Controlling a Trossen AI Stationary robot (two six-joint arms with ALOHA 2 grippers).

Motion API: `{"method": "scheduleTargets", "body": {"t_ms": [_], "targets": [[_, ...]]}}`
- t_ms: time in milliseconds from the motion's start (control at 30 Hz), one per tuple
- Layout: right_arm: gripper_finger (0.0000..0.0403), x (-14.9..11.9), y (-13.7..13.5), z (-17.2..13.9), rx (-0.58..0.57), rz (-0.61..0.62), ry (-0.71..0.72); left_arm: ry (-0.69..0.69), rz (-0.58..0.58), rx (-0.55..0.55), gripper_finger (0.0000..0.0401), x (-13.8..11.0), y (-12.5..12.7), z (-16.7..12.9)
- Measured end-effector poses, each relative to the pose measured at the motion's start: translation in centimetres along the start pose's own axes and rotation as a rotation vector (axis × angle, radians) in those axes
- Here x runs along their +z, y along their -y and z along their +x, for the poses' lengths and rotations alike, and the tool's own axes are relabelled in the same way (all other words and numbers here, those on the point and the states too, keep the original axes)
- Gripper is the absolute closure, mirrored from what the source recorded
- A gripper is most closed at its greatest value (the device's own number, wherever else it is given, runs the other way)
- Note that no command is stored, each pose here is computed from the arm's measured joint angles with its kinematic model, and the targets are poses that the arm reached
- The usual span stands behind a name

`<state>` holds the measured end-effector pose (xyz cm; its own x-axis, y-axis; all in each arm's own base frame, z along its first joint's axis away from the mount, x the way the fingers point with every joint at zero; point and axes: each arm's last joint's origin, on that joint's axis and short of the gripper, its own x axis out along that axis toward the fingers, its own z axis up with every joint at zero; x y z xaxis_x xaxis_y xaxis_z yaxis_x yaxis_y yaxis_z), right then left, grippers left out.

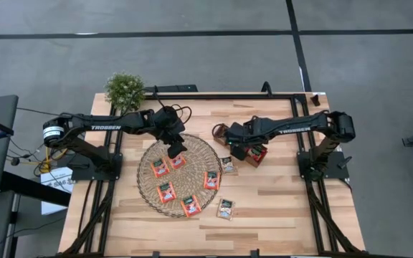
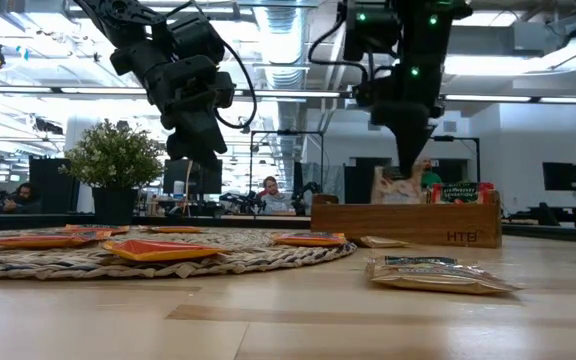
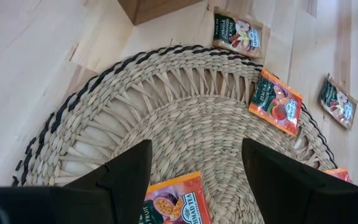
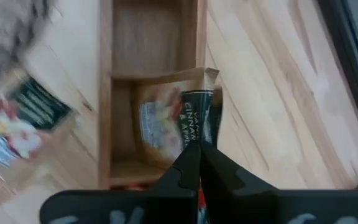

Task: Pick & Place Tea
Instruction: Put the brown tea bag into the middle section of the wooden organizer

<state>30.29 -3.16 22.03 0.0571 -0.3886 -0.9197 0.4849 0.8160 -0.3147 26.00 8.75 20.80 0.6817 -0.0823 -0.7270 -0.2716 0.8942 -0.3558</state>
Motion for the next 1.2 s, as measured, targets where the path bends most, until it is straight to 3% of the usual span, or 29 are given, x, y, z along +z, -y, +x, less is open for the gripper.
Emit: {"method": "scheduleTargets", "body": {"t_ms": [300, 500, 1200], "targets": [[0.0403, 0.4, -1.0, 1.8, -0.023, -0.007, -0.028, 0.002, 0.001, 0.0, 0.016, 0.0, 0.0, 0.0], [0.0403, 0.3, -0.5, 1.6, -0.076, 0.038, -0.023, 0.003, 0.009, -0.001, 0.016, 0.0, 0.0, 0.0], [0.0403, 0.0, -0.3, 1.5, -0.083, 0.029, -0.053, 0.005, 0.014, -0.001, 0.016, 0.0, 0.0, 0.0]]}}
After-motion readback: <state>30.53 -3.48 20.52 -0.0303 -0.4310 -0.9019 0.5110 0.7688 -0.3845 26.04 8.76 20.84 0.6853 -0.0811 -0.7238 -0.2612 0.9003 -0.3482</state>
